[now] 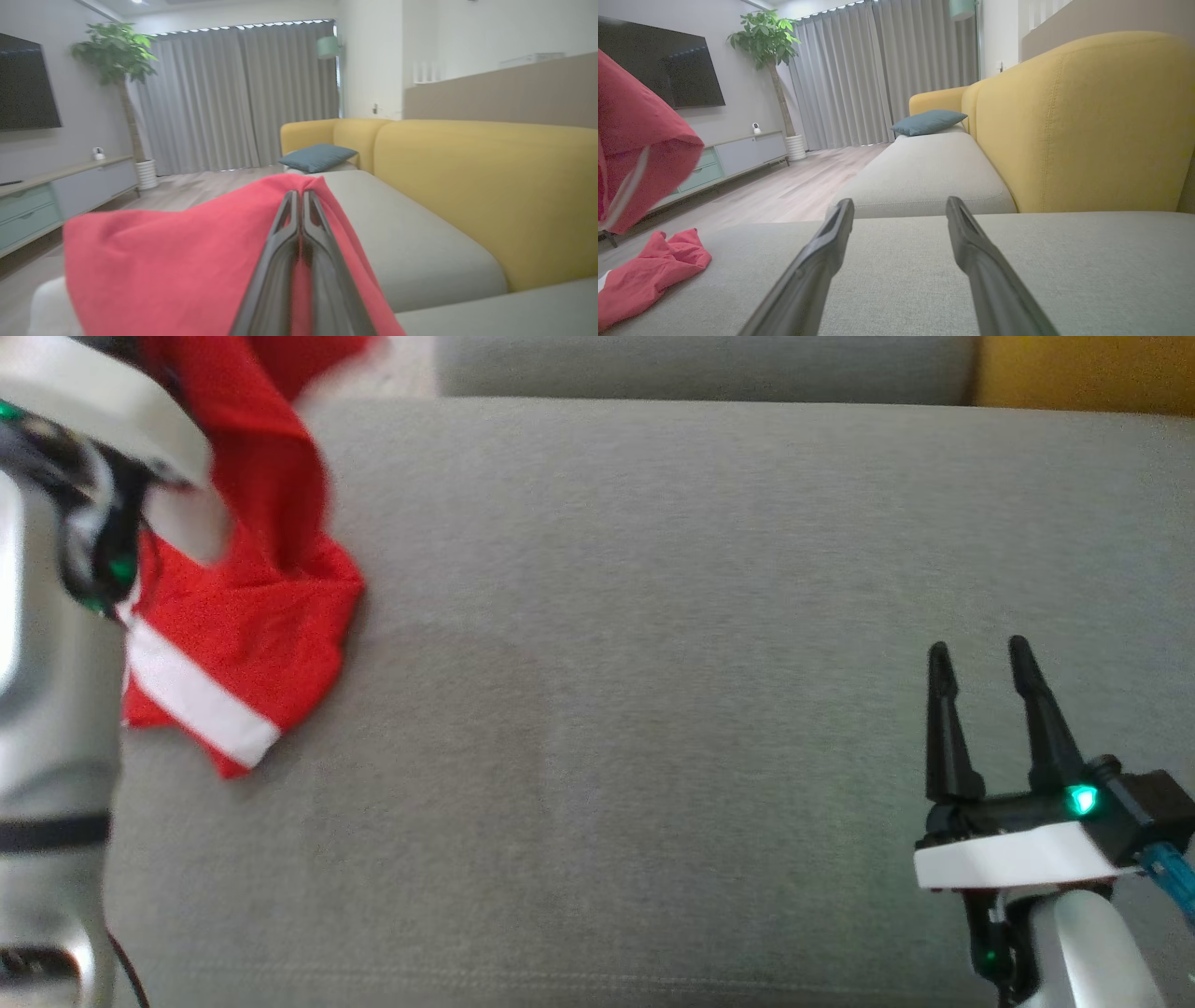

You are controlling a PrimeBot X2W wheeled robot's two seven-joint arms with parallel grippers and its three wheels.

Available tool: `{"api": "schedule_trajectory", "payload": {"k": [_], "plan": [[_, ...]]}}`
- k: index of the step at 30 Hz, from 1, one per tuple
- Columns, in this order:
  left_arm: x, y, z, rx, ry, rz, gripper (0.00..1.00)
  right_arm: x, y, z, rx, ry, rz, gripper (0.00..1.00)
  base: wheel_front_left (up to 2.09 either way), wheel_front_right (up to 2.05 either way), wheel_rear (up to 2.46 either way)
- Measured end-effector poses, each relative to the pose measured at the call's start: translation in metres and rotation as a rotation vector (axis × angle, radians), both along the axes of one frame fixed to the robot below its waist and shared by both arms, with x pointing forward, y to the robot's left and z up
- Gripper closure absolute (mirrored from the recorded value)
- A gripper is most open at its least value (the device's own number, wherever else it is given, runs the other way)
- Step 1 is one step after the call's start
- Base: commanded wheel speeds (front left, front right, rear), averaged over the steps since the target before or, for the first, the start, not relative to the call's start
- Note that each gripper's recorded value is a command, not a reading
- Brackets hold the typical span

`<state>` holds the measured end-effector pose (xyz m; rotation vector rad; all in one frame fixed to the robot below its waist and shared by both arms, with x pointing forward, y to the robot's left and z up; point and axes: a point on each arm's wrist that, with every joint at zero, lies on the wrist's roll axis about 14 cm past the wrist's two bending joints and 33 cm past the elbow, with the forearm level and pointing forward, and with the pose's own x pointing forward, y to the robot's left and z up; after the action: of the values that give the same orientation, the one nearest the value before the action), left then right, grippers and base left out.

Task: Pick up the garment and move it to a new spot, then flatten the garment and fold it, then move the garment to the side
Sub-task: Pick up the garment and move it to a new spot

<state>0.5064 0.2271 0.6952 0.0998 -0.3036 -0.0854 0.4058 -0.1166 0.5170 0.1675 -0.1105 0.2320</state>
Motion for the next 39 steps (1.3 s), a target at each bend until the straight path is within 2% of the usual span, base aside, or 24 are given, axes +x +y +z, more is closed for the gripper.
{"api": "schedule_trajectory", "payload": {"k": [13,20,26,27,28,30,34,39], "plan": [[-0.015,-0.162,-0.103,0.177,0.324,-0.359,1.0,-0.027,-0.026,0.027,0.044,-0.072,-0.075,0.0,0.0,0.0,0.0],[-0.027,-0.26,-0.149,0.179,0.442,-0.579,1.0,-0.03,-0.047,0.047,0.056,-0.128,-0.134,0.0,0.0,0.0,0.0],[-0.028,-0.324,-0.185,0.147,0.55,-0.695,1.0,-0.034,-0.066,0.043,0.062,-0.109,-0.193,0.0,0.0,0.0,0.0],[-0.027,-0.333,-0.186,0.124,0.552,-0.71,0.67,-0.034,-0.069,0.043,0.062,-0.107,-0.202,0.0,0.0,0.0,0.0],[-0.024,-0.34,-0.185,0.103,0.54,-0.72,0.0,-0.034,-0.072,0.042,0.059,-0.105,-0.211,0.0,0.0,0.0,0.0],[-0.012,-0.358,-0.166,0.04,0.446,-0.739,0.0,-0.033,-0.081,0.039,0.055,-0.094,-0.237,0.0,0.0,0.0,0.0],[0.011,-0.355,-0.128,0.007,0.288,-0.697,0.0,-0.028,-0.085,0.034,0.053,-0.081,-0.248,0.0,0.0,0.0,0.0],[0.021,-0.329,-0.121,-0.023,0.252,-0.635,0.0,-0.02,-0.076,0.032,0.053,-0.081,-0.22,0.0,0.0,0.0,0.0]]}}
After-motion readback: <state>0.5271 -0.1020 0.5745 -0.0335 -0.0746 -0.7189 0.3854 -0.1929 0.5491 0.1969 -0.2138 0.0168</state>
